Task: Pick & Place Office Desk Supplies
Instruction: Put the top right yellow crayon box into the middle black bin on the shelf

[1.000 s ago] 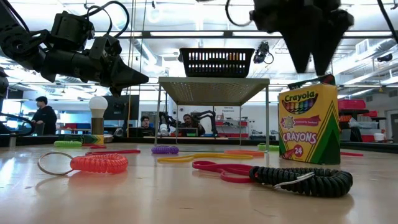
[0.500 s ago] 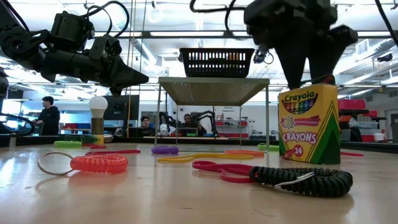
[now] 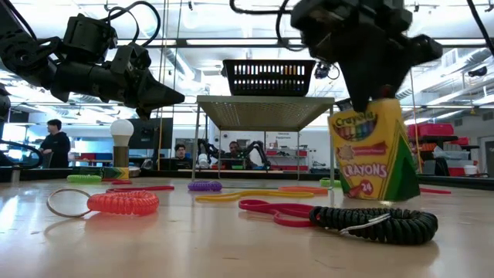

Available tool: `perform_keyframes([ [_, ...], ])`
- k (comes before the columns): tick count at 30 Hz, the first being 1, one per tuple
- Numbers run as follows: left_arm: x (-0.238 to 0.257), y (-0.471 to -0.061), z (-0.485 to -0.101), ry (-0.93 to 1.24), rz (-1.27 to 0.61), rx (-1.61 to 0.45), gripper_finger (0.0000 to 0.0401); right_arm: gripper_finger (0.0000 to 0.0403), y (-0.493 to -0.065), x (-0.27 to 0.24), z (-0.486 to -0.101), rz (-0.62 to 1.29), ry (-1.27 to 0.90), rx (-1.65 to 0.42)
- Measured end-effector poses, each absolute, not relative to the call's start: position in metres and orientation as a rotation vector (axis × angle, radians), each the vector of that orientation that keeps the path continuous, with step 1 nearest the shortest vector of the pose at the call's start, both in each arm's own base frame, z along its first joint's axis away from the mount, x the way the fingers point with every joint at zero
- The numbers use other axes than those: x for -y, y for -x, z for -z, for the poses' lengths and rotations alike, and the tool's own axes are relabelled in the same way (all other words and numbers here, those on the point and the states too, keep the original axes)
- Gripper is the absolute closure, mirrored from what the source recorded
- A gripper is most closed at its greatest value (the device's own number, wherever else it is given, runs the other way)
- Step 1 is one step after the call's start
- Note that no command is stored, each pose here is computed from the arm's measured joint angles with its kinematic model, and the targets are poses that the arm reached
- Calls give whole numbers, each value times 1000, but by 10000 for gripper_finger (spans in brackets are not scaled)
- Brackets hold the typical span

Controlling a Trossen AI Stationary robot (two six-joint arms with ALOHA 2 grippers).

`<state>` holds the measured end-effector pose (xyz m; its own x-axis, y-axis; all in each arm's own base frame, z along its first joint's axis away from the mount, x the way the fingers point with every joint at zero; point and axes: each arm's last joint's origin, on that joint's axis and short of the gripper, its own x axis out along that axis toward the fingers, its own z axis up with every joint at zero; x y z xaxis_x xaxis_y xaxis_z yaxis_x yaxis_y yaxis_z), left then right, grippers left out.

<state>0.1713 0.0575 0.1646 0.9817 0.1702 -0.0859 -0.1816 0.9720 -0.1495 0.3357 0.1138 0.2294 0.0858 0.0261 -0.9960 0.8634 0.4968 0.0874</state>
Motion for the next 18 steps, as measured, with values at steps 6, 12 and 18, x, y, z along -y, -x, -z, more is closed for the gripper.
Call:
perform_keyframes([
  [6, -58, -171, -165, 158, -178, -73, 387, 300, -346, -115, -257, 695, -906, -1285],
  [12, -58, -171, -165, 157, -178, -72, 387, 307, -359, -115, -303, 604, -916, -1134],
  [18, -58, -171, -165, 157, -178, -72, 387, 309, -364, -112, -349, 555, -889, -935],
])
